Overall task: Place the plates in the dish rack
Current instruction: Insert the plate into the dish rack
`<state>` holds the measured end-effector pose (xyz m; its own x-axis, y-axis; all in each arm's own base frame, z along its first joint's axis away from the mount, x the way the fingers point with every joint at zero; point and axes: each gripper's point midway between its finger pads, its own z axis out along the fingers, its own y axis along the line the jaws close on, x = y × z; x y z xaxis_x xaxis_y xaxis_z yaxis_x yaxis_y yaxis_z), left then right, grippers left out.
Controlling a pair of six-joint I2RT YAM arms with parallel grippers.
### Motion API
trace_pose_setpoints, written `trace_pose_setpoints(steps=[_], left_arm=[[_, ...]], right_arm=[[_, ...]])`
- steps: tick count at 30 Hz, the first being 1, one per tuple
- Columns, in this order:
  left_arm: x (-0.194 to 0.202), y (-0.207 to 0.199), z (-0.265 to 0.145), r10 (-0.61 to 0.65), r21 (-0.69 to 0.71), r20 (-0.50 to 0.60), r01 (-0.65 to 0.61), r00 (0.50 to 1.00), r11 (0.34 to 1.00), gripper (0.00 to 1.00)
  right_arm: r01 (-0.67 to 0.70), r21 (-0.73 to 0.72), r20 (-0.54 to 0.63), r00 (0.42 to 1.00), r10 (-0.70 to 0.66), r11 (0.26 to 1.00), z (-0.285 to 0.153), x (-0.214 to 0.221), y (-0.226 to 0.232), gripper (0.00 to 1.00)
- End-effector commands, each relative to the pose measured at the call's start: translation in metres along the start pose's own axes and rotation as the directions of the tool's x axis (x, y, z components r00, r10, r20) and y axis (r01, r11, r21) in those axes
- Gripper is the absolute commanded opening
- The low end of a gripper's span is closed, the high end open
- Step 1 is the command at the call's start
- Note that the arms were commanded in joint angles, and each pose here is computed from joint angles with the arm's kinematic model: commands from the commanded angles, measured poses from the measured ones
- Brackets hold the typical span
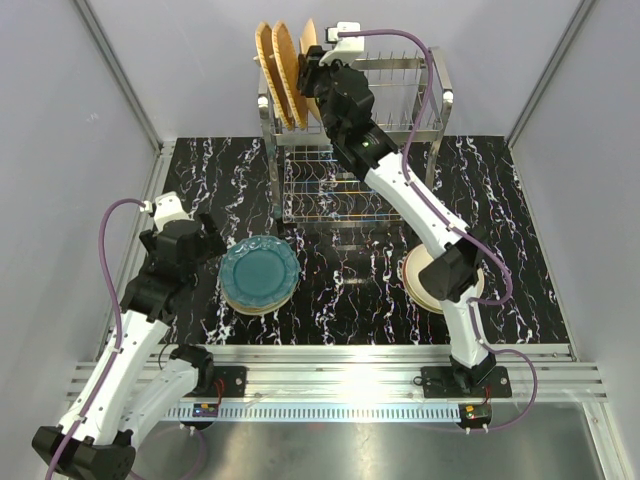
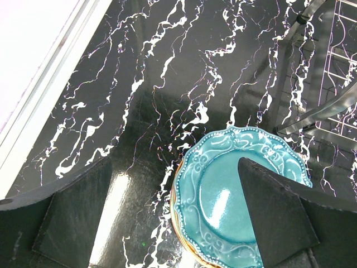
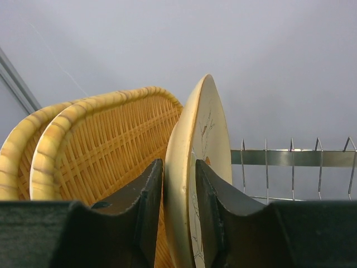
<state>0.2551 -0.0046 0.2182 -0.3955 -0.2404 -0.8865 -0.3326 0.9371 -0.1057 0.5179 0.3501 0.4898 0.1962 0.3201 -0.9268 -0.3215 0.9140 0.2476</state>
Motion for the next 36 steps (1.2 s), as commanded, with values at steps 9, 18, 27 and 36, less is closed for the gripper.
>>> trace_pose_setpoints(steps=[9,18,27,36], left_arm=[[-0.016,-0.003,-0.003,-0.019,0.009,0.052,0.018,0.998,1.000,0.99],[-0.015,-0.005,-0.002,-0.018,0.019,0.046,0.017,0.999,1.000,0.99],[-0.012,-0.007,-0.001,-0.014,0.026,0.035,0.013,0.999,1.000,0.99],[-0.012,-0.008,0.000,-0.011,0.031,0.032,0.010,0.999,0.999,0.99]], right_arm=[[-0.081,-0.030,0.114,0.990,0.084,0.996,-0.019,-0.069,0.000,0.38],[-0.096,-0.012,0.100,0.990,0.097,0.995,-0.024,-0.066,-0.003,0.26],[-0.082,-0.002,0.071,0.994,0.082,0.997,-0.024,-0.054,-0.004,0.22],[-0.049,-0.002,0.063,0.997,0.049,0.999,-0.029,-0.048,0.000,0.01]])
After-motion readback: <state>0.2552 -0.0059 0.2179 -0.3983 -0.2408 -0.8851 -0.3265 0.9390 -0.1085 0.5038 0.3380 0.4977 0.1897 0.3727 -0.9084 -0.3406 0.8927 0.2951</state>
